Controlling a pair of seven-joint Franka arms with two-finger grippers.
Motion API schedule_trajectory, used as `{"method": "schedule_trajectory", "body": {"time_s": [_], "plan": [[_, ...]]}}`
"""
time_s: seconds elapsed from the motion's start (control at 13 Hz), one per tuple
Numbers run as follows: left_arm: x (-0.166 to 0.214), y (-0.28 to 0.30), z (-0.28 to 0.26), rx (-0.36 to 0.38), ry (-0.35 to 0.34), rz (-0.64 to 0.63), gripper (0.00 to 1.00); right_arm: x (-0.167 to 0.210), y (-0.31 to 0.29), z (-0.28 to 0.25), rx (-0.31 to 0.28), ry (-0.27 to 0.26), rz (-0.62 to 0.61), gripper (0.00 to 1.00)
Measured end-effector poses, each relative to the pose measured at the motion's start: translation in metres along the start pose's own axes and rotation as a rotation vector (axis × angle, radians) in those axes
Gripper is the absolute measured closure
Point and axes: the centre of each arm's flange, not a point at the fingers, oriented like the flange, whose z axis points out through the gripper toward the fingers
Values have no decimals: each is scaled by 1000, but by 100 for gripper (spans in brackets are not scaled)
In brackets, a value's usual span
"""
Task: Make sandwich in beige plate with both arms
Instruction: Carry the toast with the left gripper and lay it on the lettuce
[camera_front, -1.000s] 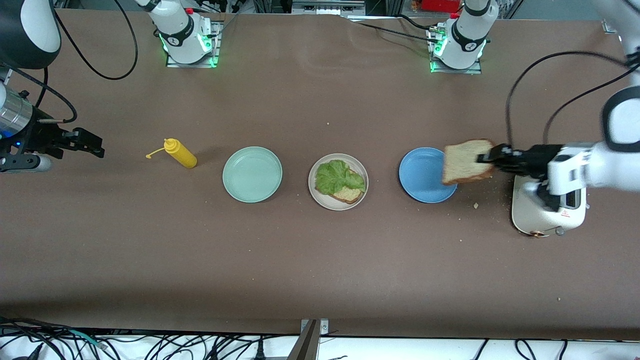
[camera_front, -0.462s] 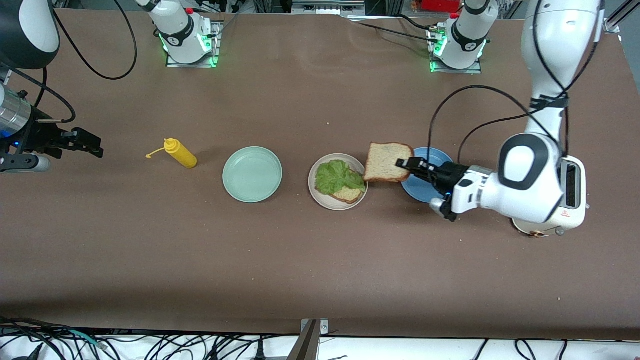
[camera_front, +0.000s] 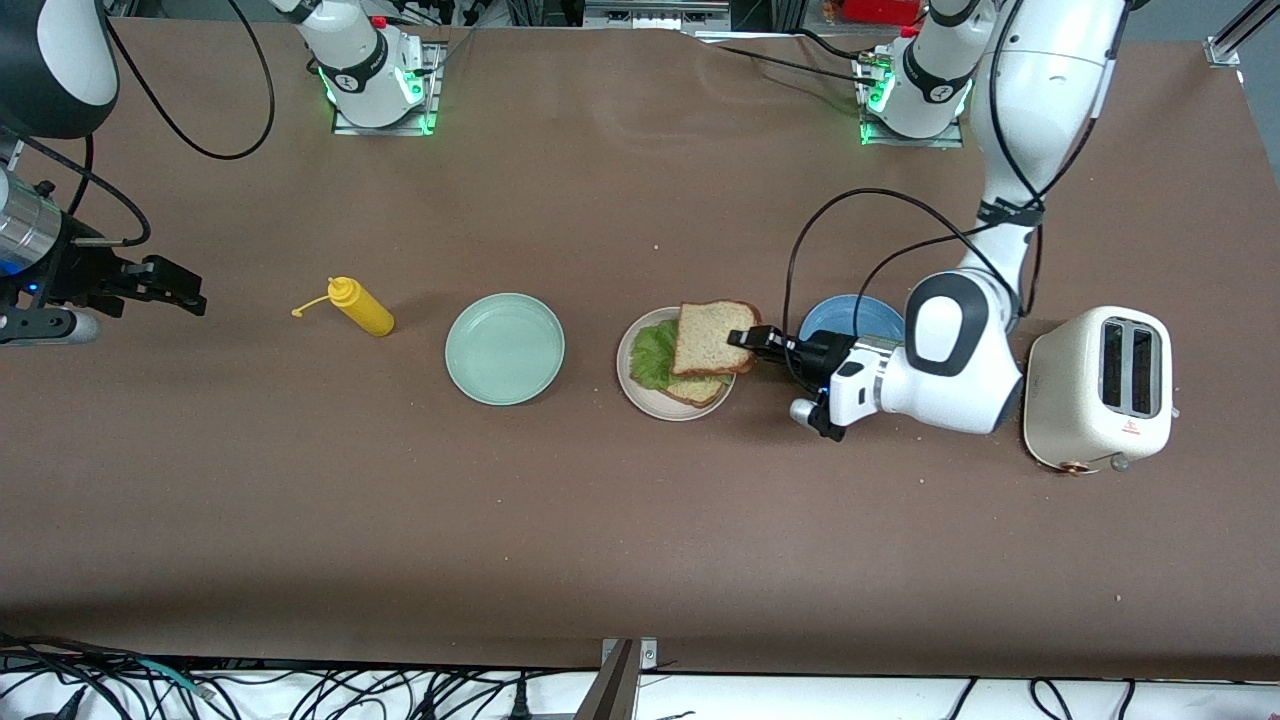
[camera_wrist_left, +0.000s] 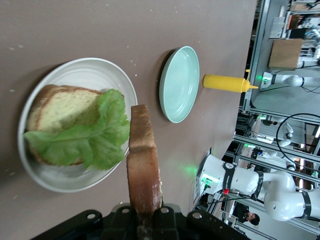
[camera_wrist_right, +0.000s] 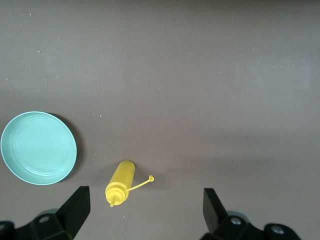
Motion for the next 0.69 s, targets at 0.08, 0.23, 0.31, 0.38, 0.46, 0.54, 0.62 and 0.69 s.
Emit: {"method": "schedule_trajectory", "body": {"time_s": [0.08,0.23,0.31,0.38,0.46,0.54,0.62,0.69], "plan": [[-2,-6,12,-16,18,8,92,0,0,0,0,0,0,0],[-8,-15,33,-43,48,19,92,0,0,0,0,0,0,0],[-10,-18,44,-49,58,24,92,0,0,0,0,0,0,0],[-12,-20,53,-51,61,26,92,0,0,0,0,0,0,0],[-13,-23,61,-54,61,28,92,0,0,0,0,0,0,0],[-13,-26,69,-55,61,29,92,0,0,0,0,0,0,0],[-14,-29,75,-52,56,30,92,0,0,0,0,0,0,0],[-14,-32,79,-49,52,30,92,0,0,0,0,0,0,0]]}}
